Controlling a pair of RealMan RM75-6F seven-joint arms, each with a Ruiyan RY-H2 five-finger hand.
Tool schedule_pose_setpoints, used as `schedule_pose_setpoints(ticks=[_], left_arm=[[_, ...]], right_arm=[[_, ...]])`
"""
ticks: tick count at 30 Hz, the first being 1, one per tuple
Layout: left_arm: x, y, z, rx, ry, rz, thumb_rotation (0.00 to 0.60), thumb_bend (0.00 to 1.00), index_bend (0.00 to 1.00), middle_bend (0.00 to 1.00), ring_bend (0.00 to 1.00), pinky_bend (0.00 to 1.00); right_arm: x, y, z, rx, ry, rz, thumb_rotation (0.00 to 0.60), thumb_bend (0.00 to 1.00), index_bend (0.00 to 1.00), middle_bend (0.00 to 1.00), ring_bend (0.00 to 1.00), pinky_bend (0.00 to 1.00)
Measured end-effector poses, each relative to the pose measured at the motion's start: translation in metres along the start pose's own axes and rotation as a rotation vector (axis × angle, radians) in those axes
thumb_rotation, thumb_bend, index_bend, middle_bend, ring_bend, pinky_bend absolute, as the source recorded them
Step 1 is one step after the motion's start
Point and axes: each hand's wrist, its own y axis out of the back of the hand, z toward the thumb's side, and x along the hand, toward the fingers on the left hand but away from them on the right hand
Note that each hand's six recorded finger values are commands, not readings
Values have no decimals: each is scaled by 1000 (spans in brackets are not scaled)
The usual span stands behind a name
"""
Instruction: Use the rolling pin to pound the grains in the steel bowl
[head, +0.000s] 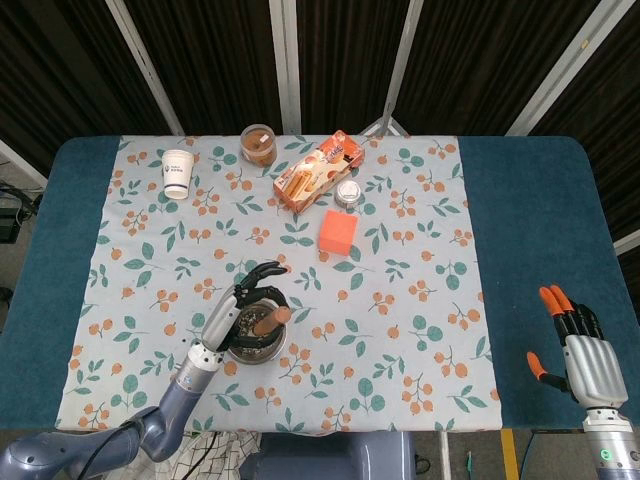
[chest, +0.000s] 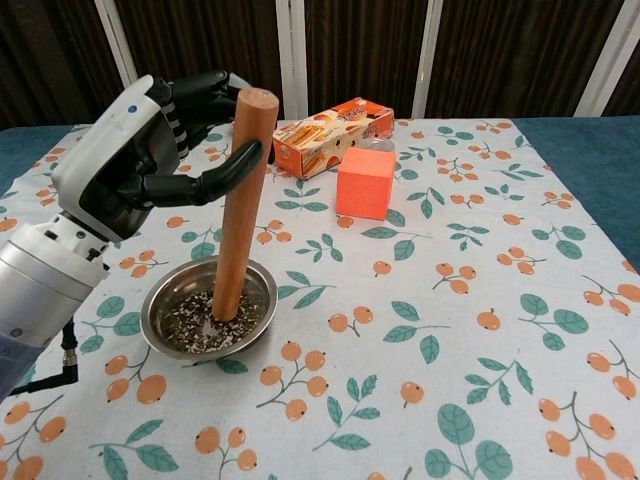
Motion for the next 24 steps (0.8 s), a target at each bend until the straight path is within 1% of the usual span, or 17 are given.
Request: schedule_pose_setpoints(ticks=[3,7,14,24], left_arm=[[3,1,7,-1,-14,0,600,795,630,649,174,125],[8,5,17,26,-29,1,600,795,629,649,174,125],[11,12,29,58,-28,-7,600,794,630,649,174,125],[9,16,29,88,-3,-16,600,794,630,649,174,125]], right_arm=[[1,1,-1,-3,-1,-2,600,367,0,0,0,0],[1,2,-1,-5,2,-4,600,367,0,0,0,0],[2,1,0,-3,9,-2,600,367,0,0,0,0],[2,2,0,0,5,-5,600,367,0,0,0,0]])
